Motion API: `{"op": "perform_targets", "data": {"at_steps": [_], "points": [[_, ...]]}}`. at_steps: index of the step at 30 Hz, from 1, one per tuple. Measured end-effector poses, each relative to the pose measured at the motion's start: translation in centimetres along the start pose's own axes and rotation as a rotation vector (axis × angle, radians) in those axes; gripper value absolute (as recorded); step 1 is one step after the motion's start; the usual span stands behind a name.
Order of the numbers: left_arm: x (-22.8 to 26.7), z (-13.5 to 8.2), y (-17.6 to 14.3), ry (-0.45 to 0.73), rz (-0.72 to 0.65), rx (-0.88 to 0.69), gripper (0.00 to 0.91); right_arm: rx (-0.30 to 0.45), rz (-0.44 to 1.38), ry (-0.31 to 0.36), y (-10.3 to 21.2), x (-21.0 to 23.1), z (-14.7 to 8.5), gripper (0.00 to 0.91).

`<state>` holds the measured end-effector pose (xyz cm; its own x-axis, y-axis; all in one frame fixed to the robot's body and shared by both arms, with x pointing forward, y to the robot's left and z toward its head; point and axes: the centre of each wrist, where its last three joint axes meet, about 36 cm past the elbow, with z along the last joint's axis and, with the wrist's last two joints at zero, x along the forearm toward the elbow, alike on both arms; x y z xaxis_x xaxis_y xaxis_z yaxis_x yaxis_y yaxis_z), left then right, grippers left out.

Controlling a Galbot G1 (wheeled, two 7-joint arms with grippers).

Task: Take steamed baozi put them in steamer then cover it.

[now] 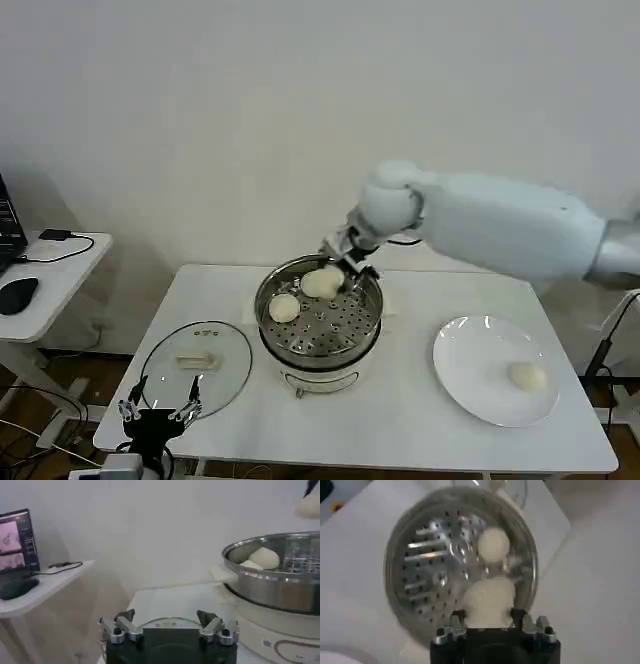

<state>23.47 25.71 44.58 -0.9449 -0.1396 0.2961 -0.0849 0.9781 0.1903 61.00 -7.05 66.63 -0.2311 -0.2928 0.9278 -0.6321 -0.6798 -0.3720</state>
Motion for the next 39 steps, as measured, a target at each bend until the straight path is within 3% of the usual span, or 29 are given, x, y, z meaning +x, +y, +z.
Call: {"op": "perform_targets", "data": {"at_steps": [11, 19, 29, 39], "points": [[-0.1, 0.3, 0.1, 0.006, -0.007, 0.008, 0.907, 0.212, -0.084, -0.057, 0.4, -4.2, -2.5, 0.645], [-0.4, 0.5, 0.1, 0.009, -0.008, 0.012, 0.907, 0.33, -0.099, -0.062, 0.2, -6.0, -3.3, 0.645], [-0.7, 0.6, 0.1, 0.008, -0.009, 0.014, 0.907, 0.386, -0.118, -0.055, 0.5, -7.4, -2.9, 0.645], [-0.7, 0.6, 0.1, 0.008, -0.009, 0.015, 0.907, 0.412, -0.132, -0.06, 0.9, -8.3, -2.9, 0.736]]}}
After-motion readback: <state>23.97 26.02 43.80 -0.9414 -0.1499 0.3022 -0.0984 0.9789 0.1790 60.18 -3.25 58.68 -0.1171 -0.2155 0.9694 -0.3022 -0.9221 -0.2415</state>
